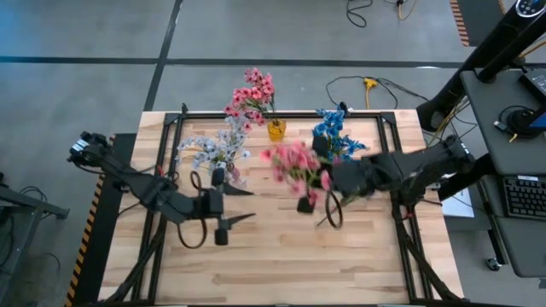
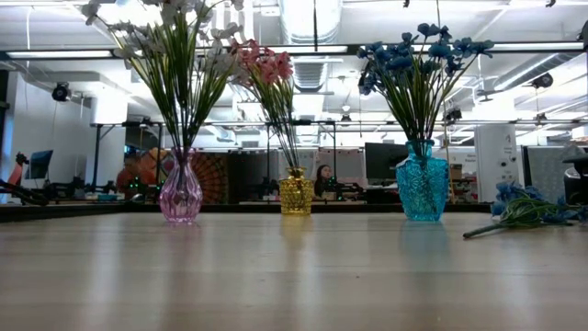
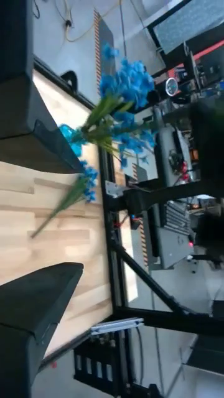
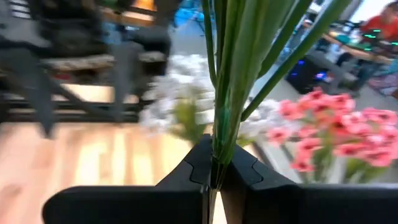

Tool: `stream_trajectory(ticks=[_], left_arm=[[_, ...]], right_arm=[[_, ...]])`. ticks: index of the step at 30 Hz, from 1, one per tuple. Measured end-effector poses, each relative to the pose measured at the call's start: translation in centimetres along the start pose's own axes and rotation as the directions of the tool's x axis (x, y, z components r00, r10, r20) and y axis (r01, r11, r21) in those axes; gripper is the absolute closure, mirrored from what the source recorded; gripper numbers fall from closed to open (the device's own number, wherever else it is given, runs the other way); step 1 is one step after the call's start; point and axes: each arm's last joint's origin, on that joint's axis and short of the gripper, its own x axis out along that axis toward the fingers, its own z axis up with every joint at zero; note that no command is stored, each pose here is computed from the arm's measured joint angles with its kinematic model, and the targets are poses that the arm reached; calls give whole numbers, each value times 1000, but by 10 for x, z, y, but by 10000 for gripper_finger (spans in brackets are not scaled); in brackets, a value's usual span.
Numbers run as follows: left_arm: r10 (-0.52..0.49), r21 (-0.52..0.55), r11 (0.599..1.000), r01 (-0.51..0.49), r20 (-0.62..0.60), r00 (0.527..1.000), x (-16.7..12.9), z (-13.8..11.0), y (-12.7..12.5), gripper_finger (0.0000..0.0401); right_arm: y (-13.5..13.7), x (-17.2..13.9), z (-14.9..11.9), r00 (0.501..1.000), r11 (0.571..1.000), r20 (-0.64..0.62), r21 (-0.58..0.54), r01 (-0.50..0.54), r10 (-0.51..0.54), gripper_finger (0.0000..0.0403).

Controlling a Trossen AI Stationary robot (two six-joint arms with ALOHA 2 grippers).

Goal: Sort flowers into vase by color
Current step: Put the pink flowers into the yellow vase

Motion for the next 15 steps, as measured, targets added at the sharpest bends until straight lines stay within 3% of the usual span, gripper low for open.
stream_trajectory(ticks=[3, 7, 10, 15], left_arm=[[10, 21, 1000, -9, -42, 999, -9, -2, 6, 175], [111, 51, 993, -107, -88, 990, -15, -14, 7, 177], [167, 101, 982, -157, -95, 981, -18, -18, 2, 178], [134, 111, 986, -126, -67, 989, -30, -13, -4, 178]], right_arm=[[-28, 16, 1, 1000, 1000, 5, 19, 22, -22, 393], [-73, 37, -2, 999, 996, 35, 84, 1, -4, 394], [-107, 52, -11, 999, 993, 29, 114, 41, -45, 394], [-149, 74, -35, 992, 979, 5, 162, 124, -127, 394]])
